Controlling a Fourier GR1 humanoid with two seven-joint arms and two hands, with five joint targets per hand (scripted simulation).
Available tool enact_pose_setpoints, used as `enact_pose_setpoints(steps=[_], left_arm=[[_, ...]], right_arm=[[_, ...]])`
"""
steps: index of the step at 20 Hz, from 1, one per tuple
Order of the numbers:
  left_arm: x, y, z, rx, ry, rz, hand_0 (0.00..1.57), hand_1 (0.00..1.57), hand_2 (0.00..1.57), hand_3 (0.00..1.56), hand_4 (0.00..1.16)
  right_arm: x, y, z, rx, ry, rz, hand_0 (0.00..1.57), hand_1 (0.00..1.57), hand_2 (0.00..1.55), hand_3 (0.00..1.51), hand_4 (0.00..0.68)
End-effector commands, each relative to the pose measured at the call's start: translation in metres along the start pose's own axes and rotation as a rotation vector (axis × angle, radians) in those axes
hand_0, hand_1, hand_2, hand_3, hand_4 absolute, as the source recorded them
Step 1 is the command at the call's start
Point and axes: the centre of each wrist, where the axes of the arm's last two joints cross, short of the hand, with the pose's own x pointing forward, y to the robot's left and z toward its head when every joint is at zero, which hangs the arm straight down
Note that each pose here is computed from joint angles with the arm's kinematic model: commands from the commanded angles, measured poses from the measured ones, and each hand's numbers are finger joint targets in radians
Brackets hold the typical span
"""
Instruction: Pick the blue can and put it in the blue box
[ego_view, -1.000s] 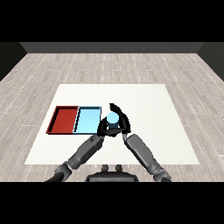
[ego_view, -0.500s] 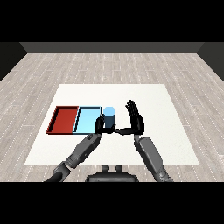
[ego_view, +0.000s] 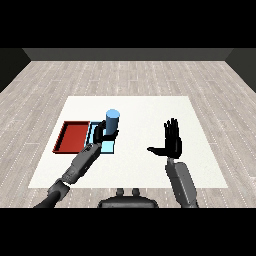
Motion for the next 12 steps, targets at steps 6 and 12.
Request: enact_pose_setpoints(steps=[6,12], left_arm=[[-0.01,0.057,-0.0268,0.11,0.208,-0.37,1.57,1.57,1.57,1.48,1.04],[-0.037,0.054,-0.0209,0.15,0.505,-0.532,1.44,1.44,1.35,1.18,0.94]], right_arm=[[-0.014,-0.014,0.009,-0.06,0.016,-0.024,0.0,0.0,0.0,0.0,0.0],[-0.005,-0.028,0.0,-0.067,0.025,-0.03,0.0,0.0,0.0,0.0,0.0]])
